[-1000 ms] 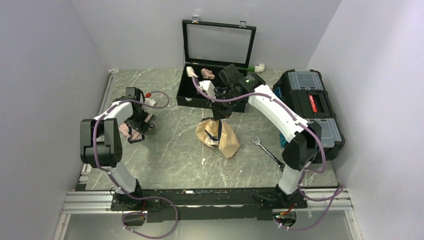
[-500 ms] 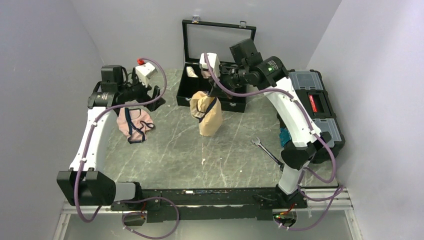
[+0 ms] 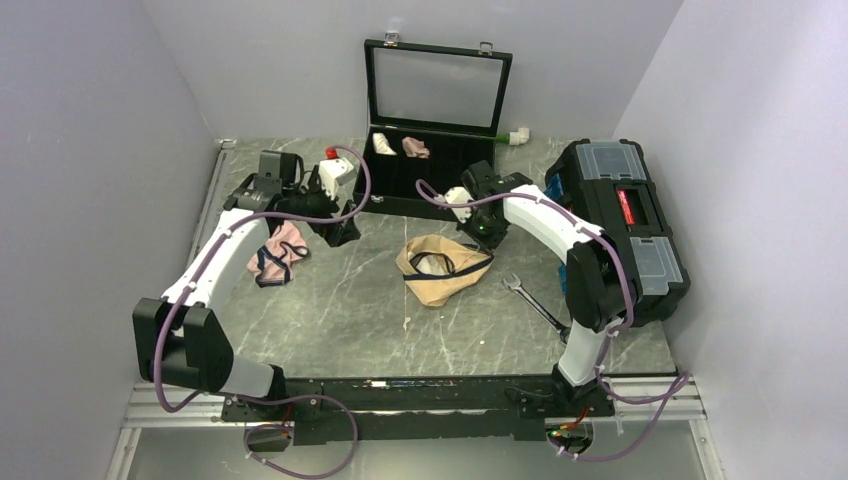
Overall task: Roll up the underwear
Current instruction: Flatten out the underwear at the center of the board.
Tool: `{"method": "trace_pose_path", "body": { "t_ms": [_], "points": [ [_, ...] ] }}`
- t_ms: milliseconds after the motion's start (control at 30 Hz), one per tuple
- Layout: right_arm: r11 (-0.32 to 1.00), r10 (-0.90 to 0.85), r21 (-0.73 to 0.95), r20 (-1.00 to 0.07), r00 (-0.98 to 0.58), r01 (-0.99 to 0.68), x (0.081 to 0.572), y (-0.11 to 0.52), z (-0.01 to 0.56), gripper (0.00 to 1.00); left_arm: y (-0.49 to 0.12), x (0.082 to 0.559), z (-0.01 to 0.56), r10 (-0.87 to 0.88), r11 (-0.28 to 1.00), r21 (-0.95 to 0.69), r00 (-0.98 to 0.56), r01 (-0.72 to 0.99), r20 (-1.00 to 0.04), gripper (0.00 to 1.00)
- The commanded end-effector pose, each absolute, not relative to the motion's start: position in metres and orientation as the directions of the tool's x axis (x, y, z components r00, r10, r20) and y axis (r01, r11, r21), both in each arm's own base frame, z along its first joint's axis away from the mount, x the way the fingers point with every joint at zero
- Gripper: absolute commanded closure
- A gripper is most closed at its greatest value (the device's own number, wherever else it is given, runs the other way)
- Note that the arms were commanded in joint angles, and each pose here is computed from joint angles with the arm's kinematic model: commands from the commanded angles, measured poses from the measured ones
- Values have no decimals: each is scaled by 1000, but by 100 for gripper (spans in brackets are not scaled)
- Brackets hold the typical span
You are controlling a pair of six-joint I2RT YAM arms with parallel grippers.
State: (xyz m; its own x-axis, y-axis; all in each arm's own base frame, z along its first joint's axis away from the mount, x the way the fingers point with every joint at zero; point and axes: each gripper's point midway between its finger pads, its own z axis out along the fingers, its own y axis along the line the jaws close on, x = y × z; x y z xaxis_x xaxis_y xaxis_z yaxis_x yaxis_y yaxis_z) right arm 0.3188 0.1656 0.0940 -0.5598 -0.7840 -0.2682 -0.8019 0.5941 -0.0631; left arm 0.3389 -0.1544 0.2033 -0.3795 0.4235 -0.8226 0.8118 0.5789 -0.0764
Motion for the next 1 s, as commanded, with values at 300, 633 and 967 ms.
{"method": "trace_pose_path", "body": {
  "t_ms": [300,633,967],
  "points": [
    [754,-616,-34,-384,-688,-656,360,150,96,70,-200,305,160,587,374,32,-209,927,-782,1],
    [798,-523,75,-408,-748,-599,361,138,102,58,-294,276,137,704,44,-47,-64,998,-708,37],
    [837,-445,119,-420,-791,-534,363,109,108,60,-336,257,99,751,-80,-138,-31,987,-660,41]
  ]
}}
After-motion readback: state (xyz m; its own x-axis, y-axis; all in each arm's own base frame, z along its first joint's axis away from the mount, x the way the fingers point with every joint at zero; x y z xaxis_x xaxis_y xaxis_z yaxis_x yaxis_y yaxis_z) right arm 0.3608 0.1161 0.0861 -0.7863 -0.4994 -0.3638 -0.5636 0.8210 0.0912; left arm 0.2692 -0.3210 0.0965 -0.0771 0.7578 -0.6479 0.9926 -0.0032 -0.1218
